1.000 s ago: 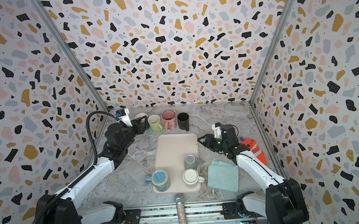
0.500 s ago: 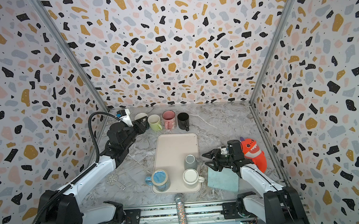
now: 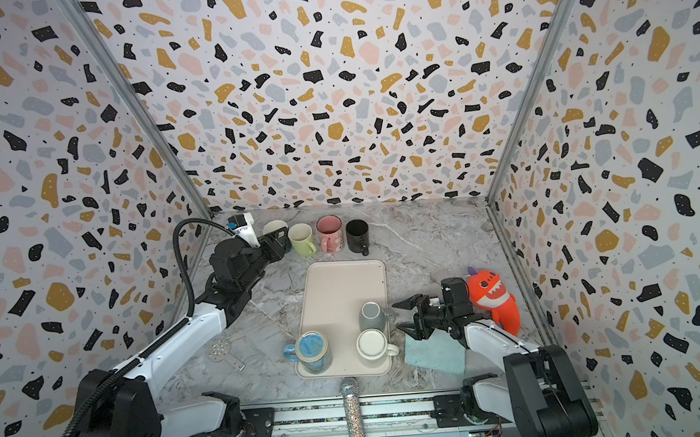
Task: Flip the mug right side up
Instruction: 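Move the right gripper to the grey mug on the tray, then close the right gripper on the grey mug and lift it, then carry the grey mug toward the left gripper while the left gripper reaches in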
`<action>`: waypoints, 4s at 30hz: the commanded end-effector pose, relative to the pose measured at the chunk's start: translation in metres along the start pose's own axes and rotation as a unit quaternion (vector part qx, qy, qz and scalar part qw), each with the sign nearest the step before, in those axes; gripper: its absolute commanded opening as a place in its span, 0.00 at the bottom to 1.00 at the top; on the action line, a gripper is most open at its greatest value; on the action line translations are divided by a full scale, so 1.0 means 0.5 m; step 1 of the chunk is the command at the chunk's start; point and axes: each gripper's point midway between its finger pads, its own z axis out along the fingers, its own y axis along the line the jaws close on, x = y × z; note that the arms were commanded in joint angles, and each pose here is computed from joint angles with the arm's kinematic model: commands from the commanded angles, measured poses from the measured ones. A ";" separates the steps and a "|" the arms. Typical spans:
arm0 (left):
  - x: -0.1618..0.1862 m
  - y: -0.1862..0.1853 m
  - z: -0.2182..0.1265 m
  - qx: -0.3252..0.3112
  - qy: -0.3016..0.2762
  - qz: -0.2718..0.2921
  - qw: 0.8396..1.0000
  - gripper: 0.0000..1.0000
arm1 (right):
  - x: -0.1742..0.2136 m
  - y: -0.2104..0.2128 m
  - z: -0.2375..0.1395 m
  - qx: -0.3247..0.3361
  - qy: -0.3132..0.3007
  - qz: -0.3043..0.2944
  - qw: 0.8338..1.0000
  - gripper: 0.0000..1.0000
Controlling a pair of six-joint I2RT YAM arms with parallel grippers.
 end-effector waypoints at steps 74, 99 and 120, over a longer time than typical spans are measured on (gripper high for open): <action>-0.021 0.030 0.018 -0.036 -0.003 0.036 0.999 0.43 | -0.076 0.262 0.127 -0.082 0.042 -0.182 0.979 0.00; -0.047 -0.066 0.030 0.062 0.027 0.068 0.995 0.43 | 0.091 0.431 0.117 -0.011 -0.112 -0.669 0.735 0.00; 0.088 -0.270 -0.032 0.272 0.220 0.208 0.913 0.46 | 0.215 0.445 0.063 0.070 -0.321 -0.887 0.325 0.00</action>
